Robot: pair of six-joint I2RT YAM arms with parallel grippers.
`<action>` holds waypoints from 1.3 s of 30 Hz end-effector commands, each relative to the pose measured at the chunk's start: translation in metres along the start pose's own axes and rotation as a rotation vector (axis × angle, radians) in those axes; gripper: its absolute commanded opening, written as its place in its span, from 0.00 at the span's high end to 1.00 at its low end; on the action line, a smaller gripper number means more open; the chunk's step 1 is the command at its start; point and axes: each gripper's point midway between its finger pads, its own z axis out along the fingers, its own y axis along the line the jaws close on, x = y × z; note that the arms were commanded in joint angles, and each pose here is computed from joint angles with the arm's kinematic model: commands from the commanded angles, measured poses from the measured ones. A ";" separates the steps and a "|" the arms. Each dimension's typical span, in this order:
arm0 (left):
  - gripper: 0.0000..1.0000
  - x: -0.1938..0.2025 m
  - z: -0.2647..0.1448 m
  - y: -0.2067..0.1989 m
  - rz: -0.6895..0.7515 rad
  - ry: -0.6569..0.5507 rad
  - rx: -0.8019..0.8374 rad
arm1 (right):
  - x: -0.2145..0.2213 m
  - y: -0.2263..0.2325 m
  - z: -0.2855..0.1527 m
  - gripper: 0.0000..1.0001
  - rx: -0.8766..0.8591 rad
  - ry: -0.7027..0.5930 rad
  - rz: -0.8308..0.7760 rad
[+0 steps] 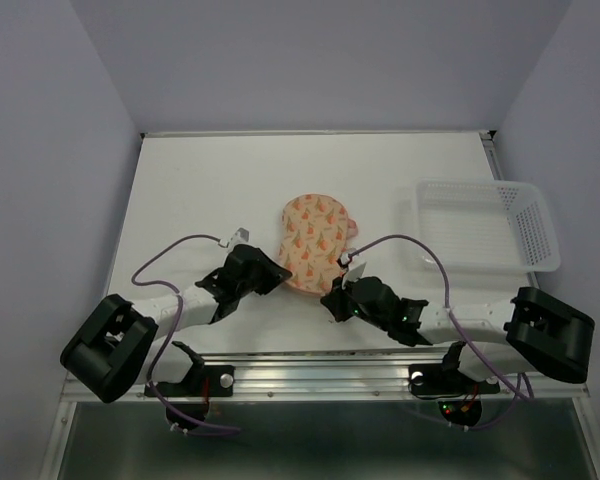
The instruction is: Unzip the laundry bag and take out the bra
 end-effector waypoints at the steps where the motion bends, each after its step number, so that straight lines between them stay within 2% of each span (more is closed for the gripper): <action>1: 1.00 -0.025 0.009 -0.004 0.083 -0.059 -0.017 | 0.002 -0.015 -0.017 0.99 0.049 -0.012 -0.020; 3: 1.00 -0.036 0.014 -0.009 0.105 -0.073 -0.022 | 0.001 -0.012 -0.021 0.99 0.028 -0.015 -0.032; 4: 1.00 -0.031 0.018 -0.005 0.134 -0.034 -0.031 | -0.001 -0.009 -0.021 0.99 0.015 -0.015 -0.037; 7: 0.98 -0.043 0.030 -0.013 0.169 -0.026 -0.042 | 0.002 -0.001 -0.017 0.99 -0.020 0.011 -0.058; 10: 0.90 -0.056 0.036 -0.026 0.201 -0.038 -0.045 | 0.000 0.016 -0.007 0.99 -0.083 0.033 -0.071; 11: 0.66 -0.062 0.037 -0.036 0.207 -0.048 -0.028 | -0.009 0.027 -0.002 0.99 -0.119 0.015 -0.065; 13: 0.38 -0.065 0.033 -0.046 0.207 -0.052 -0.003 | -0.011 0.032 0.005 0.99 -0.131 0.016 -0.063; 14: 0.15 -0.066 0.031 -0.050 0.204 -0.057 0.005 | -0.006 0.032 0.013 0.99 -0.125 0.034 -0.067; 16: 0.01 -0.067 0.022 -0.055 0.193 -0.066 0.023 | -0.020 0.044 0.023 0.99 -0.143 0.003 -0.065; 25: 0.01 -0.051 -0.023 -0.019 0.104 -0.104 0.020 | -0.048 0.068 0.063 0.99 -0.152 -0.043 -0.070; 28: 0.02 -0.039 -0.028 -0.005 0.069 -0.086 0.027 | -0.049 0.073 0.070 0.99 -0.165 -0.040 -0.069; 31: 0.06 -0.031 -0.025 0.000 0.053 -0.061 0.036 | -0.046 0.073 0.072 0.99 -0.166 -0.035 -0.060; 34: 0.15 -0.023 -0.018 0.001 0.041 -0.031 0.053 | -0.043 0.073 0.073 0.99 -0.171 -0.030 -0.053; 37: 0.28 -0.018 -0.011 0.000 0.037 -0.008 0.053 | -0.040 0.072 0.074 0.99 -0.172 -0.024 -0.048; 38: 0.42 -0.018 -0.010 -0.004 0.040 -0.007 0.060 | -0.039 0.072 0.073 0.99 -0.171 -0.023 -0.047; 39: 0.51 -0.018 -0.009 -0.006 0.041 -0.006 0.064 | -0.040 0.071 0.073 0.99 -0.167 -0.025 -0.044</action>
